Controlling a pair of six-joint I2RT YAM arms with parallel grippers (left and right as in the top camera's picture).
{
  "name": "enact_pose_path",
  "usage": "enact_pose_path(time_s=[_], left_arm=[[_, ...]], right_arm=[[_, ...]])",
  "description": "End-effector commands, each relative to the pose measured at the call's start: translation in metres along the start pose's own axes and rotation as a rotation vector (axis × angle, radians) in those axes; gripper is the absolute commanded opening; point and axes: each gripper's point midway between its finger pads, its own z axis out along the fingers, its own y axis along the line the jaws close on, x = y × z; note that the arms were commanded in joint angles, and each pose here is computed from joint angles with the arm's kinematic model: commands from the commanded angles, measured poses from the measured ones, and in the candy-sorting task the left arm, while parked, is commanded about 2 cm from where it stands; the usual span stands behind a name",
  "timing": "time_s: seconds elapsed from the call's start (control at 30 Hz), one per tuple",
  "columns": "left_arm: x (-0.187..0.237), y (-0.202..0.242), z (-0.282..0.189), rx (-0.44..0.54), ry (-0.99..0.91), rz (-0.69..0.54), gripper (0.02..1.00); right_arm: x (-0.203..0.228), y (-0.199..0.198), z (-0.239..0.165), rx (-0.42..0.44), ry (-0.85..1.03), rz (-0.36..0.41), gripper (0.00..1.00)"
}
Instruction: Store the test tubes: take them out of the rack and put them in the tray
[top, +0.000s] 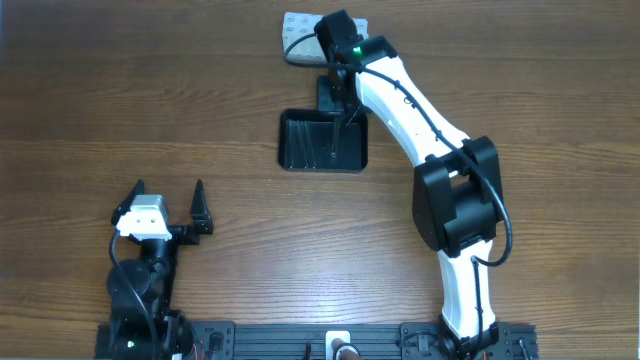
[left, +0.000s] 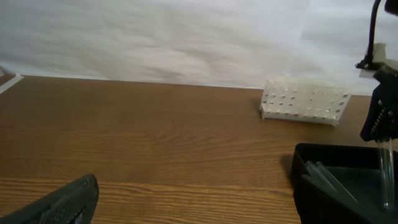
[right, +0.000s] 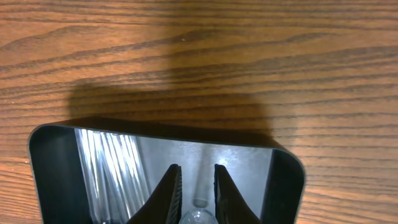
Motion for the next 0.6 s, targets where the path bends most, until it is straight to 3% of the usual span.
enact_pose_path(time_s=[0.03,0.2,0.37,0.6], left_arm=[[0.001,-0.001,0.000,0.007,-0.001,0.014,1.000],[0.001,-0.001,0.000,0.007,-0.001,0.014,1.000],[0.001,-0.001,0.000,0.007,-0.001,0.014,1.000],[0.001,-0.001,0.000,0.007,-0.001,0.014,1.000]], right_arm=[[0.014,-0.002,0.014,0.029,0.034,0.029,0.106],[0.017,-0.004,0.016,0.036,0.041,0.028,0.143],[0.016,-0.004,0.019,0.039,0.033,0.026,0.290],[0.001,-0.004,0.003,0.047,-0.042,0.021,0.384]])
